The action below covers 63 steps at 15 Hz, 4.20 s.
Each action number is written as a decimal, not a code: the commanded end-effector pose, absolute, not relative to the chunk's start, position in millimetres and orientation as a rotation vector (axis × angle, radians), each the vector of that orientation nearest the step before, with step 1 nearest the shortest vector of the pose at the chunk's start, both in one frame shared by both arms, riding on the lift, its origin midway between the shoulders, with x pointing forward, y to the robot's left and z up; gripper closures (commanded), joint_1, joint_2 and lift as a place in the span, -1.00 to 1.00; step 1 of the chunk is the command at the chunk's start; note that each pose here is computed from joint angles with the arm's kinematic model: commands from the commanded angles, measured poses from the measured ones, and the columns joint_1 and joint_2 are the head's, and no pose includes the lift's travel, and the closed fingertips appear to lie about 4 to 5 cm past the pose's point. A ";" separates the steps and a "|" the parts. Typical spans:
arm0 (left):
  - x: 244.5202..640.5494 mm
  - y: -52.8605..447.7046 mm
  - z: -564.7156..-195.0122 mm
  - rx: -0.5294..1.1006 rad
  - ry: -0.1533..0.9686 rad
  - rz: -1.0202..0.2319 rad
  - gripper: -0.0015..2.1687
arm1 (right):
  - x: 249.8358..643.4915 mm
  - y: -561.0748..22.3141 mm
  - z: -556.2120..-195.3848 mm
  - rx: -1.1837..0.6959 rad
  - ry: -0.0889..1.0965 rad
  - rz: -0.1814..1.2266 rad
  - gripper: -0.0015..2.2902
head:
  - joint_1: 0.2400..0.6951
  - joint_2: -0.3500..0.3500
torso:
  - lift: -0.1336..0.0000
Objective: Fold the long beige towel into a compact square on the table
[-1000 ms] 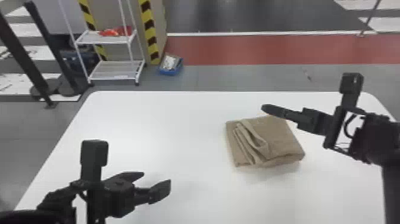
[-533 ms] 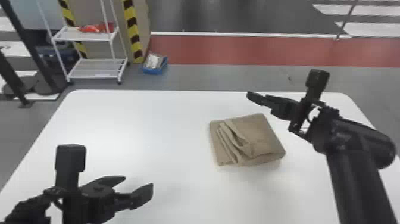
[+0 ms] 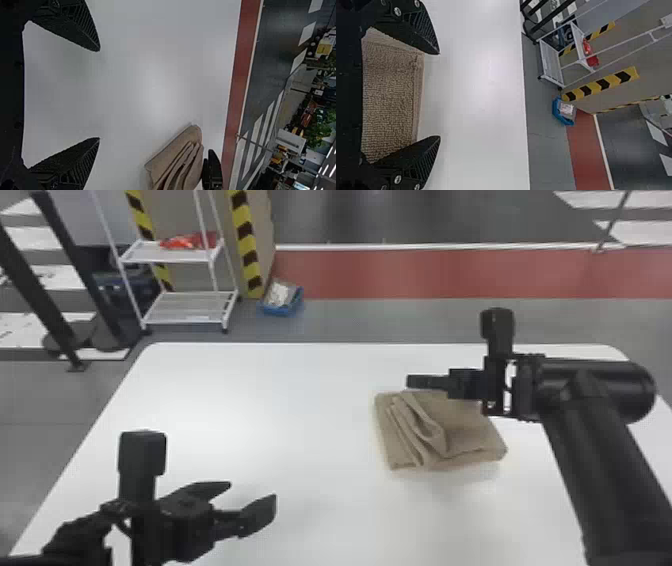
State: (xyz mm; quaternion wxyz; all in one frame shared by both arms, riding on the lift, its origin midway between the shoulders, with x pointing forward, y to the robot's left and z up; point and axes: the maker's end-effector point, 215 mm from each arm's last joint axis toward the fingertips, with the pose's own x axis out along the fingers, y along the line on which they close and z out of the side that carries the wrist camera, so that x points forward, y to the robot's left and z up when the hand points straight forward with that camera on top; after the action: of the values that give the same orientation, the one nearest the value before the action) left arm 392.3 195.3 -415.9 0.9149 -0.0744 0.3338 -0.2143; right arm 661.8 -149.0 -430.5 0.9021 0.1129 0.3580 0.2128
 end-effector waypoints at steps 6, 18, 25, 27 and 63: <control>394.6 201.3 -414.4 -0.154 0.682 -0.431 -0.93 | 625.1 -129.4 -436.1 0.252 0.935 0.472 -0.87 | 1.00 0.19 | -0.86; 394.5 203.3 -413.3 -0.157 0.679 -0.427 -0.93 | 552.2 -107.8 -383.5 0.328 0.992 0.592 0.96 | 1.00 0.33 | -0.86; 395.2 197.1 -413.0 -0.164 0.679 -0.439 -0.93 | 517.1 -105.2 -370.4 0.279 0.959 0.637 0.97 | 1.00 0.30 | -0.86; 393.2 205.0 -414.5 -0.162 0.682 -0.426 -0.93 | 512.4 -111.1 -378.3 0.234 0.970 0.604 0.96 | 1.00 0.31 | -0.86; 411.9 196.4 -392.8 -0.179 0.616 -0.463 -0.92 | 448.7 -95.6 -371.8 0.265 0.921 0.710 0.96 | 1.00 0.48 | -0.86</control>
State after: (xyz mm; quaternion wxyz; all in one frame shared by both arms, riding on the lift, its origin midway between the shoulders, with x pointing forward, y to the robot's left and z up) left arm 399.3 203.9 -405.8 0.9202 -0.0835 0.3162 -0.2153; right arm 451.6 -88.1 -383.5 0.8180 0.1193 0.4495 0.3384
